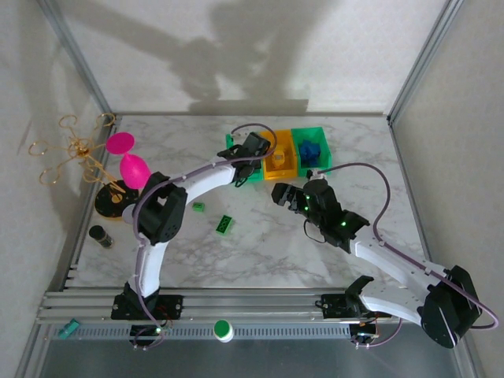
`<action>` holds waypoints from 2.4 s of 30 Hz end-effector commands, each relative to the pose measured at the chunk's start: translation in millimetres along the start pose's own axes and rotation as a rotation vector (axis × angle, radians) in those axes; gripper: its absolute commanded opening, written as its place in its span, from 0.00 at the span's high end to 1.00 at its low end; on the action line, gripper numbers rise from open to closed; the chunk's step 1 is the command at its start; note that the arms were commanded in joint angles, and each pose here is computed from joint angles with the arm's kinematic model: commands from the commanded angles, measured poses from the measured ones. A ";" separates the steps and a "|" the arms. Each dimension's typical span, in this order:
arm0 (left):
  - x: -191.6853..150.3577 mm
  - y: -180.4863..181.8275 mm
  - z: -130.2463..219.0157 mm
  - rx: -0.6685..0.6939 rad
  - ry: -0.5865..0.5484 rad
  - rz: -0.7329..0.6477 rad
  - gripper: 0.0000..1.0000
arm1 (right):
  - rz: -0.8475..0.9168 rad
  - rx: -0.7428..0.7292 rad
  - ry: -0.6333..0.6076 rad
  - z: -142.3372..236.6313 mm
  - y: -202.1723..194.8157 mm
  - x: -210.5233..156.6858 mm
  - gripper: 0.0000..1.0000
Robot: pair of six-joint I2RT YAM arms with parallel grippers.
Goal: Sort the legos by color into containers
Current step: Place the lego in the container, then pick up the lego from the center of the table.
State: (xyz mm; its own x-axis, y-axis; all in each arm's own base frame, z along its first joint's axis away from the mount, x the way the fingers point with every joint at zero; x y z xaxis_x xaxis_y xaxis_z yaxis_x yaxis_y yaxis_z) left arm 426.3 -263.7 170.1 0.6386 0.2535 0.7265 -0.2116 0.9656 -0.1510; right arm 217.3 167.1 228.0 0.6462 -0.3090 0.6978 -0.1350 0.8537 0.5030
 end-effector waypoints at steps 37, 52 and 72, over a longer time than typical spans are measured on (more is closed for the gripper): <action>65.1 10.2 69.6 -0.155 -0.105 0.049 0.56 | 0.062 0.068 0.057 -6.2 4.0 -6.1 0.01; -16.9 129.7 122.9 0.016 -0.017 0.104 0.51 | 0.142 0.189 0.181 -30.0 33.1 -54.5 0.01; -86.8 173.2 49.1 0.146 0.248 -0.031 0.35 | 0.167 0.172 0.197 -35.2 46.6 -65.7 0.01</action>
State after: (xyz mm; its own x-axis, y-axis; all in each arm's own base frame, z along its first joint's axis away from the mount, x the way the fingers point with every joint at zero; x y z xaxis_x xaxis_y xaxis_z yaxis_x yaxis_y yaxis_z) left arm 294.8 -123.4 121.1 0.7847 0.2670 0.5594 -0.3078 0.9512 -0.0221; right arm 194.6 239.8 177.8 0.7519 -0.0506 0.6574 -0.3674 0.7958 0.4814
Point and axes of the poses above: each hand's point on the last joint's axis, 136 mm out from that joint toward the fingers, its own z axis back along the fingers, its own y axis along the line the jaws close on, x = y × z, the point moved 9 cm from there along z, back along the fingers, and after that the axes turned 3 degrees about z, right-handed, at the moved point
